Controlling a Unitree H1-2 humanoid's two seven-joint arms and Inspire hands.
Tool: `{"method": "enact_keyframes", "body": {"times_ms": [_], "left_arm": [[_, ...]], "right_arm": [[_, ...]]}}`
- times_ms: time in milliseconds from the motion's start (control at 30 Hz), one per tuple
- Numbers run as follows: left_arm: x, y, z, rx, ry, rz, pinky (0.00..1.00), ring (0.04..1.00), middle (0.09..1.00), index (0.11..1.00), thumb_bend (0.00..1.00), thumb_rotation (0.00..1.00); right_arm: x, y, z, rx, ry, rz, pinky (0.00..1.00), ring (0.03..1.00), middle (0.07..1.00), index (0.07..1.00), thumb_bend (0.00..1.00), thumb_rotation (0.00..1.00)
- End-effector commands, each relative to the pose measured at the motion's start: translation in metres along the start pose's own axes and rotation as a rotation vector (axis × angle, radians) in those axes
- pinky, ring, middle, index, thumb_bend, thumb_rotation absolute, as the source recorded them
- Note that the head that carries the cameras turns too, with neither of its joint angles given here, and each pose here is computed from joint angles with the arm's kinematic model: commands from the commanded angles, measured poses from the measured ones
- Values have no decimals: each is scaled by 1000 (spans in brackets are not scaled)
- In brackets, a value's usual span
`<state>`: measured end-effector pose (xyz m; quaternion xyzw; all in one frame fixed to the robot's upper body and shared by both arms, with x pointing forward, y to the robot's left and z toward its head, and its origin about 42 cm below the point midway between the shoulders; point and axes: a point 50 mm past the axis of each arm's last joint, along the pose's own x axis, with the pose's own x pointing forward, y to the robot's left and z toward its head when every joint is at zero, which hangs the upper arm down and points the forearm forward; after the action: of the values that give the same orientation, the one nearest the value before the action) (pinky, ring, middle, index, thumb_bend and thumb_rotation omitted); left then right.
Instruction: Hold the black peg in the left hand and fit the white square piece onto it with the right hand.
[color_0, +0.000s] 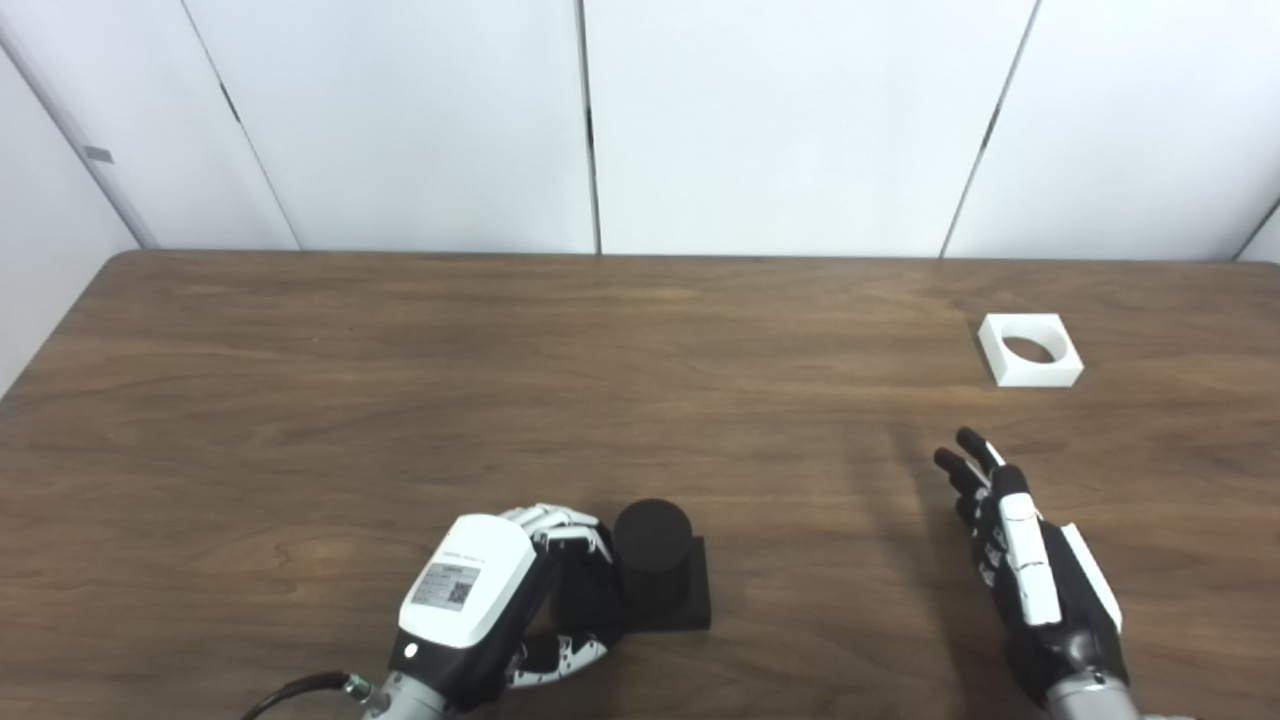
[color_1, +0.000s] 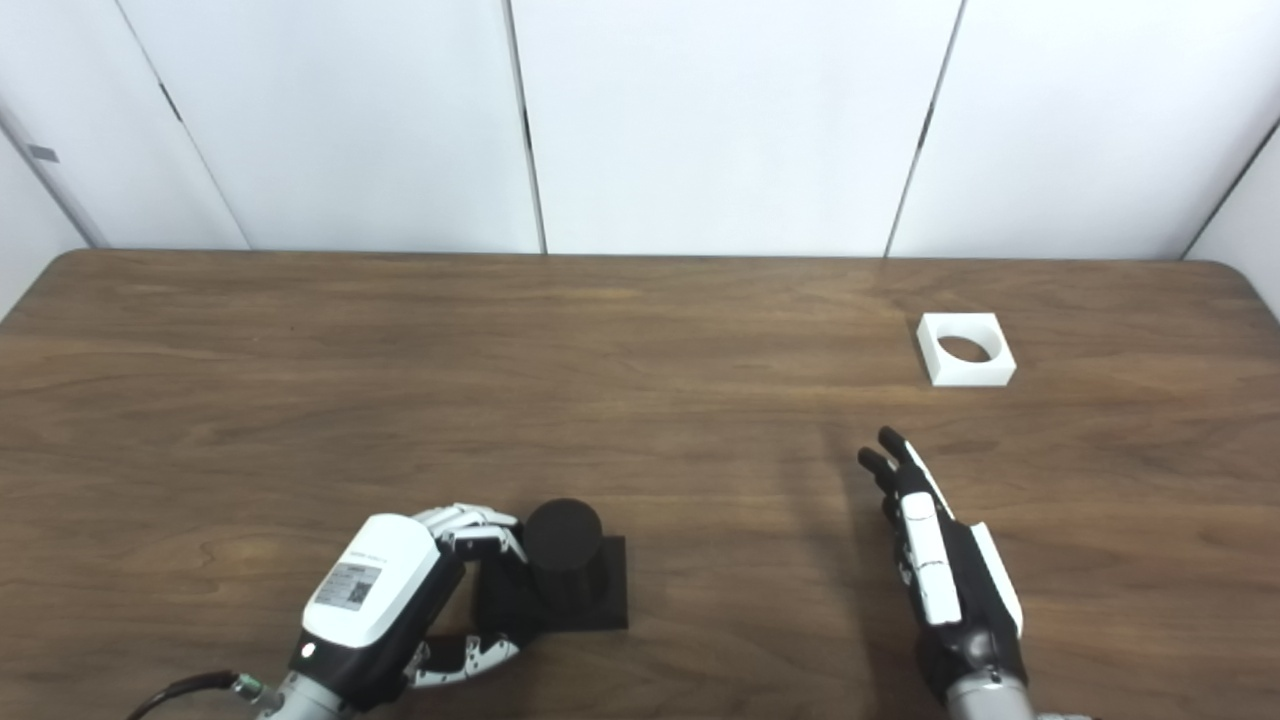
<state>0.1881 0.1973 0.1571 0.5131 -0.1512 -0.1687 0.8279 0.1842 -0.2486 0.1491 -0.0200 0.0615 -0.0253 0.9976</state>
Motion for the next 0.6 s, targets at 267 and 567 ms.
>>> {"method": "enact_keyframes", "body": {"times_ms": [267,567], "left_arm": [[2,27,11,99,-76,28,810,820,806,657,1000,471],[2,36,13,68,-84,48,814,853,851,686,1000,473]], "right_arm": [[2,9,3,51,-28,-3,1000,973,915,951,525,1000],[3,8,2,51,-30,-5,1000,975,917,955,531,1000]]}}
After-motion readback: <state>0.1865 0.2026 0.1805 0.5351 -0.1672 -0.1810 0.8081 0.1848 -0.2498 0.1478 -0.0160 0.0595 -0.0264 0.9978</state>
